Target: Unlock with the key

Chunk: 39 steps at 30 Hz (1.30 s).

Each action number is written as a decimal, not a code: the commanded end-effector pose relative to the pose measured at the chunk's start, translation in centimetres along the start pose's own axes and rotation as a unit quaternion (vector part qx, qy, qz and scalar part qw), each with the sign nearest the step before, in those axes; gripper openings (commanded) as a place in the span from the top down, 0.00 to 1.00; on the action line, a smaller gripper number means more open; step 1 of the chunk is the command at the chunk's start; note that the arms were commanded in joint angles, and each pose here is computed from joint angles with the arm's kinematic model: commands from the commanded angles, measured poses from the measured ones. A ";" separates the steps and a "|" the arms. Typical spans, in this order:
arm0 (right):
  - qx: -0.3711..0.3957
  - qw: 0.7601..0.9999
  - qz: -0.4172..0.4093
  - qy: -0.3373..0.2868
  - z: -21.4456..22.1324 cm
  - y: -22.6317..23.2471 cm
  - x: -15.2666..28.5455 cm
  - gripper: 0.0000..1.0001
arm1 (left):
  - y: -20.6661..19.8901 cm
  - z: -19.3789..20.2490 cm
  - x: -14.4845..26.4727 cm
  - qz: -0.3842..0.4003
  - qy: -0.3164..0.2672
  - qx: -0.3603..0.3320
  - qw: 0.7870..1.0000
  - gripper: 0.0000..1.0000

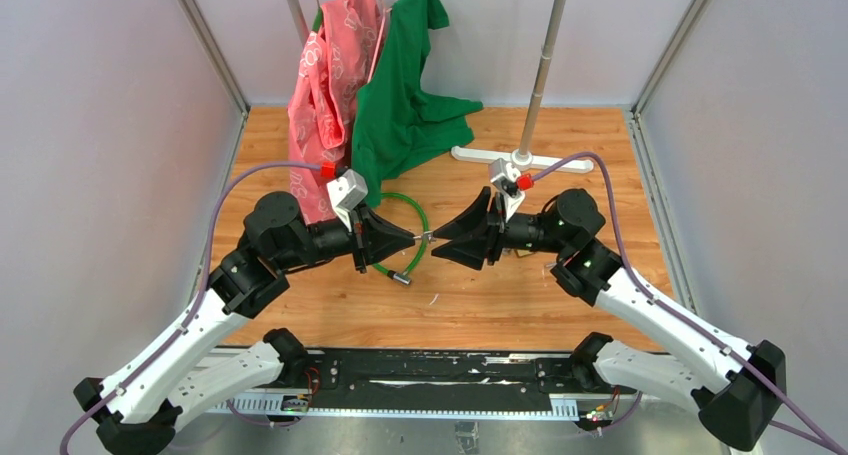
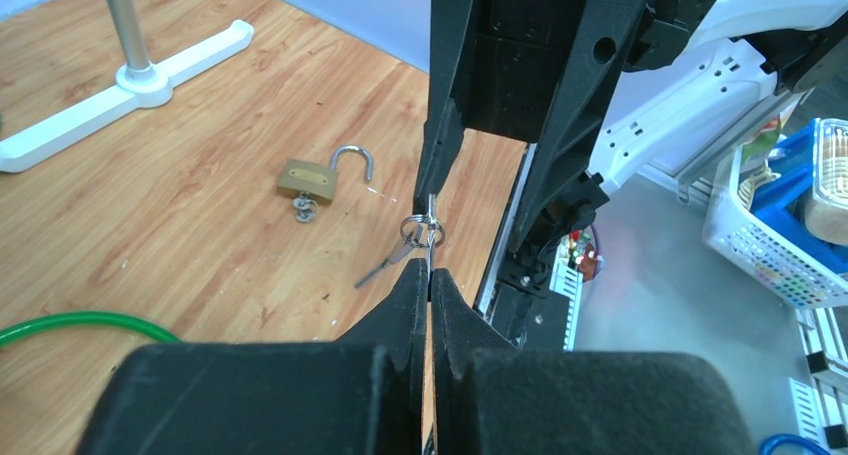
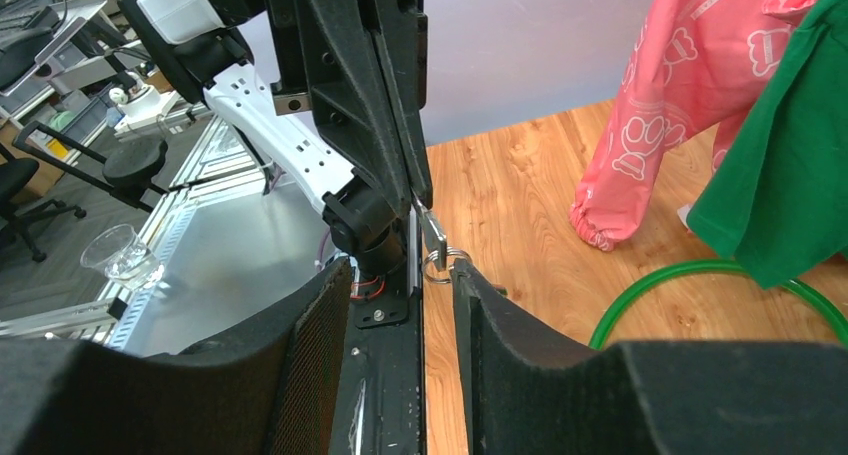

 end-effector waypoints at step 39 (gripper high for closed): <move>0.027 0.999 -0.029 0.025 -0.8 0.3 -1.8 0.61 | -0.2 0.4 0.4 0.001 -0.005 -0.005 1.000 1.00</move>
Point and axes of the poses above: each gripper's point midway between its finger pads, its own x axis back along the fingers, its own y axis along the line the jaws close on, z = x × y, the point moved 8 cm from there along x, back along the fingers, and after that the axes turned 5 degrees about x, right-handed, at the moved point
